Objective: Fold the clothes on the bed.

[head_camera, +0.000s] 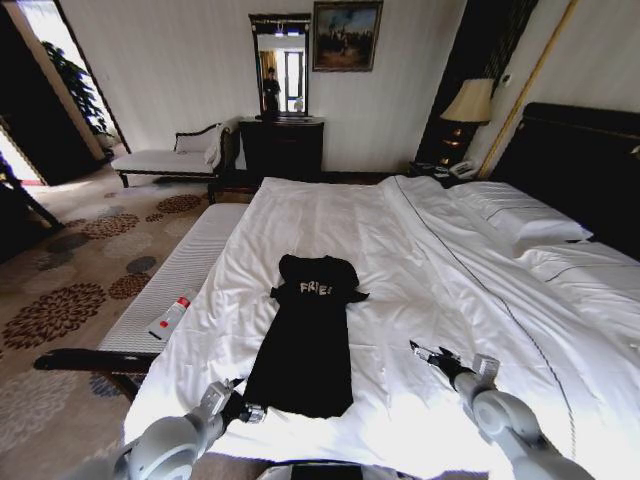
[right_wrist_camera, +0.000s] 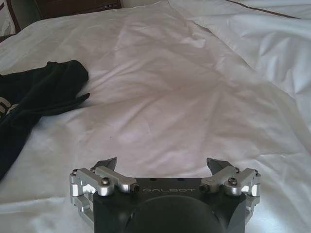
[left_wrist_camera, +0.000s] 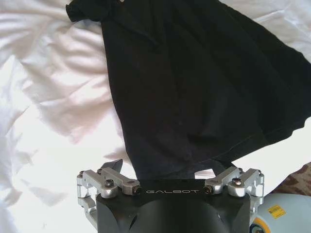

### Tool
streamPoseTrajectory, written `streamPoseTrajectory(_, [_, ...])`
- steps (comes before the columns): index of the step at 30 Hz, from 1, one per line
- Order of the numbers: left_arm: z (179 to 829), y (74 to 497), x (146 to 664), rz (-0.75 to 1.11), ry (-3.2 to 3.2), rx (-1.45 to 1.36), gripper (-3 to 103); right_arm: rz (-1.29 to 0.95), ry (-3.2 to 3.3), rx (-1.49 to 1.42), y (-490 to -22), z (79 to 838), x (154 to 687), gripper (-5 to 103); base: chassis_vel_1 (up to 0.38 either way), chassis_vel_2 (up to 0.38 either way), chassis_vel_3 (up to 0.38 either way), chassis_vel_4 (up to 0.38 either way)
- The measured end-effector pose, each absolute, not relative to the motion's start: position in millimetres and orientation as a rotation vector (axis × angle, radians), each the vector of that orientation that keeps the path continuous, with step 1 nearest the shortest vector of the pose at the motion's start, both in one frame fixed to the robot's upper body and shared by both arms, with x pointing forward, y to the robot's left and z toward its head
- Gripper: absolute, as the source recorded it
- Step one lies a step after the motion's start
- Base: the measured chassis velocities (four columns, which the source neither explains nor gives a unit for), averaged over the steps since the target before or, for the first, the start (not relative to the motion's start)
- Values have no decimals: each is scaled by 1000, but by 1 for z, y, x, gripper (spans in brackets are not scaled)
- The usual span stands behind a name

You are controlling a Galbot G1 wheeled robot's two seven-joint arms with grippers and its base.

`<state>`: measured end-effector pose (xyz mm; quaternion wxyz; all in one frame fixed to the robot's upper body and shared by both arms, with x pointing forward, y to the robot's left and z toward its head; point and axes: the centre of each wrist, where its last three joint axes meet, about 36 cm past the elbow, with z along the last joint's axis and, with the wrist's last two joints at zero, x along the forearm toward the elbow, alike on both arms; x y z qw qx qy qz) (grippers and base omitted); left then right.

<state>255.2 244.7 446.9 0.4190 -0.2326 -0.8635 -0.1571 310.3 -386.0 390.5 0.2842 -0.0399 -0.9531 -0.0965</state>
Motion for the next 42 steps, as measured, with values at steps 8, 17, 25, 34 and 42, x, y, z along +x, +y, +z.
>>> streamPoseTrajectory(8, [442,243,255,-382,-2154,-554,99,-256,-2550,-105,-386,391,311,100,0,0,0,0])
streamPoseTrajectory(17, [427,237,269,-357,-2117,-518,100,-241,-2561,-99,-383,391,310,100,0,0,0,0])
streamPoseTrajectory(25, [411,224,282,-366,-2115,-526,100,-255,-2575,-104,-385,391,312,100,0,0,0,0])
streamPoseTrajectory(34, [409,218,290,-420,-2094,-526,100,-275,-2585,-110,-390,396,314,100,0,0,0,0])
streamPoseTrajectory(42, [413,226,293,-461,-2100,-482,100,-311,-2594,-106,-390,400,319,100,0,0,0,0])
